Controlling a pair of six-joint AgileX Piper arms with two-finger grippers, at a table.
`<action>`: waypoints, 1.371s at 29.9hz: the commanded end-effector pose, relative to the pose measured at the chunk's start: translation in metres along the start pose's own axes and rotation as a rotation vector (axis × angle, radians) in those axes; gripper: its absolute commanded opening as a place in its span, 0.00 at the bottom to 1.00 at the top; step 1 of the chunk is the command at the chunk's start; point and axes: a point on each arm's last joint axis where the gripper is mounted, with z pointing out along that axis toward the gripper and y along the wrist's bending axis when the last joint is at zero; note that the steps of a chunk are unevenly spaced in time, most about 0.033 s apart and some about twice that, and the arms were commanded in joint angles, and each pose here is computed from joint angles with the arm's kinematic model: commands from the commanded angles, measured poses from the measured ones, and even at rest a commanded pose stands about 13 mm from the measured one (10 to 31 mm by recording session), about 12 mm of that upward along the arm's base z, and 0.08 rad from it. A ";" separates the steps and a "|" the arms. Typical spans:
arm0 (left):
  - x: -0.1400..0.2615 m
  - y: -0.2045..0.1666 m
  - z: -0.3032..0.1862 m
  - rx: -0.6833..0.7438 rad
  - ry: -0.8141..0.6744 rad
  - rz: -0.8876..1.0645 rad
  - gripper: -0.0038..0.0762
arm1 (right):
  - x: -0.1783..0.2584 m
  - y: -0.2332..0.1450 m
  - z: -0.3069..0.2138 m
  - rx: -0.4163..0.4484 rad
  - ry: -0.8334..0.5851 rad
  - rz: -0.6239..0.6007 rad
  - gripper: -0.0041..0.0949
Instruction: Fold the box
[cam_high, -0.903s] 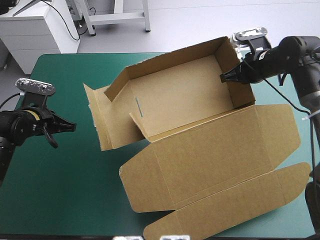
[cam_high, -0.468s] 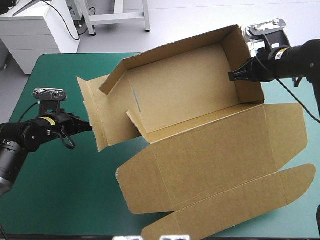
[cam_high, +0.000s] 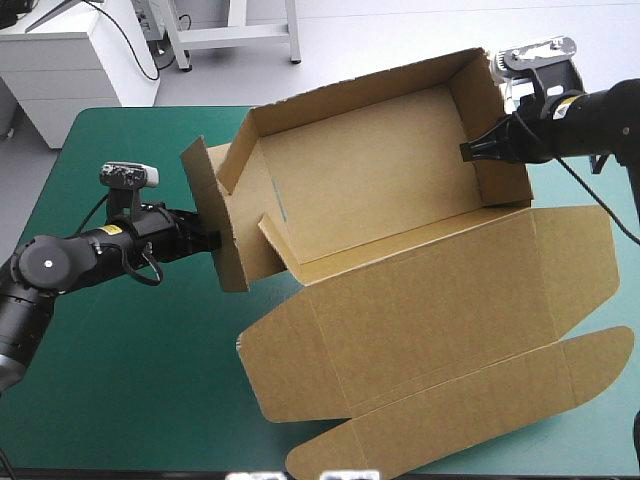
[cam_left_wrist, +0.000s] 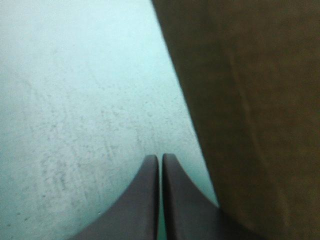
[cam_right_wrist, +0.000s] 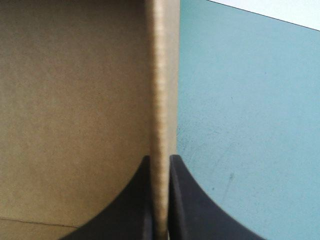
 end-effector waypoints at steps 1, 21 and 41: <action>-0.013 -0.015 -0.010 0.094 -0.101 0.000 0.06 | -0.003 0.006 -0.026 -0.016 -0.069 0.012 0.02; -0.025 -0.042 -0.019 0.411 -0.235 0.007 0.06 | -0.006 0.008 -0.018 -0.061 -0.077 0.051 0.02; -0.026 -0.050 -0.015 0.579 -0.226 0.014 0.46 | -0.008 0.007 -0.017 -0.060 -0.100 0.051 0.02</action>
